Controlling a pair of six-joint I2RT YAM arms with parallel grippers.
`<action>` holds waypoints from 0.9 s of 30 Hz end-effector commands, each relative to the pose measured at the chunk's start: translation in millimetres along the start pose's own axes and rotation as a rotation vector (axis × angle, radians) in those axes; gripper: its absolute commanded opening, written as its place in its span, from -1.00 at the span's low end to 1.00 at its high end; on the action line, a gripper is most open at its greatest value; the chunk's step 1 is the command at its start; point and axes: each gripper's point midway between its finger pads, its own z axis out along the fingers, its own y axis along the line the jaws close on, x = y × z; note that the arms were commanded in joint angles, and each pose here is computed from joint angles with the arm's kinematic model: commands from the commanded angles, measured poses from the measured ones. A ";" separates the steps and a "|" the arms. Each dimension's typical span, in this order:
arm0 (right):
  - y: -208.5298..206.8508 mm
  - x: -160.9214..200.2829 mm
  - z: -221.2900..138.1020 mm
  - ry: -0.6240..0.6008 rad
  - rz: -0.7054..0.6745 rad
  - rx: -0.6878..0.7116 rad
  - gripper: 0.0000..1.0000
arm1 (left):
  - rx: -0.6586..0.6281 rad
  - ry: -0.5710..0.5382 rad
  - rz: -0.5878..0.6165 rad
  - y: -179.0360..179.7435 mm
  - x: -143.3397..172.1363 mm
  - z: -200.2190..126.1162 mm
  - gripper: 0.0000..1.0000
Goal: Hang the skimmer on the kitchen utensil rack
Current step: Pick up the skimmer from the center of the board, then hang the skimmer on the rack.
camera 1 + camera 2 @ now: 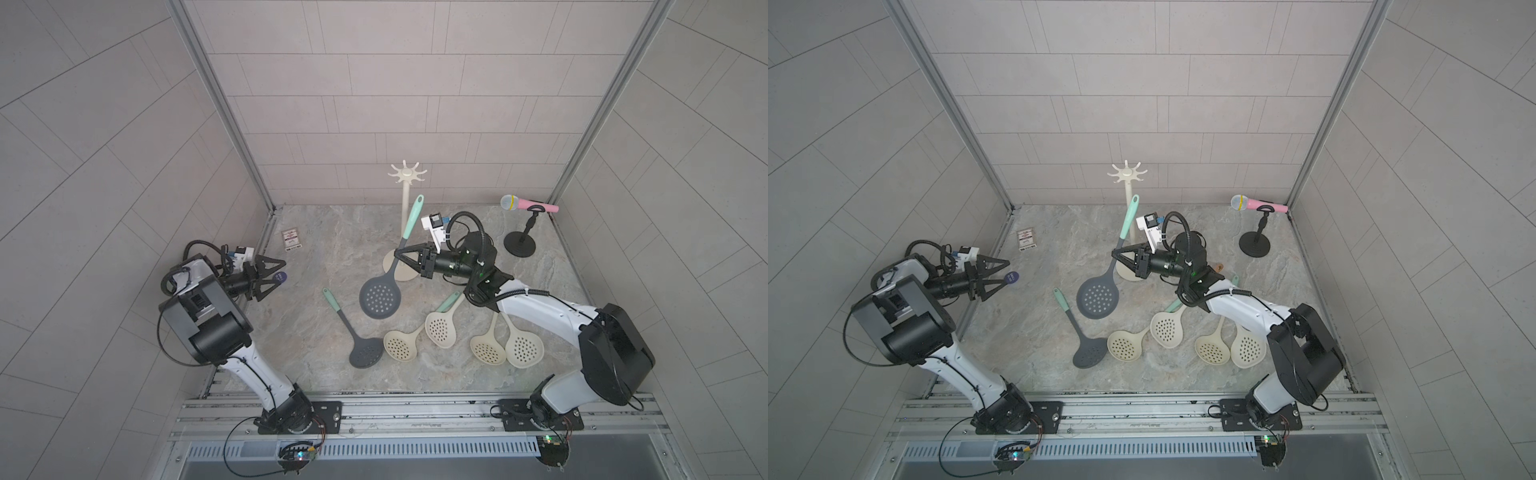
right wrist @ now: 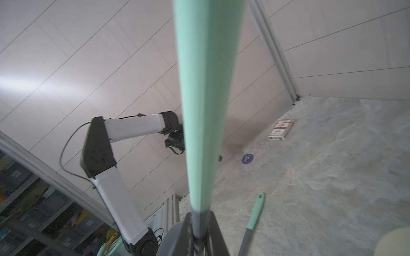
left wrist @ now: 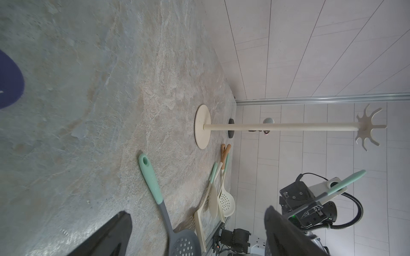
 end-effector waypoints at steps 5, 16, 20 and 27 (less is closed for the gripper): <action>38.8 -23.4 2.2 -0.002 0.032 -0.253 -1.00 | 0.201 0.008 0.116 -31.6 12.2 -8.6 1.00; 29.1 -35.5 8.3 -0.054 0.086 -0.344 -1.00 | 0.168 0.023 0.212 -44.1 21.4 -13.9 1.00; 29.3 -34.4 7.1 -0.053 0.078 -0.342 -1.00 | 0.108 0.035 0.234 -41.5 23.9 -15.1 1.00; 31.3 -32.1 5.0 -0.046 0.080 -0.344 -1.00 | -0.464 -0.089 0.394 14.5 12.2 -25.9 1.00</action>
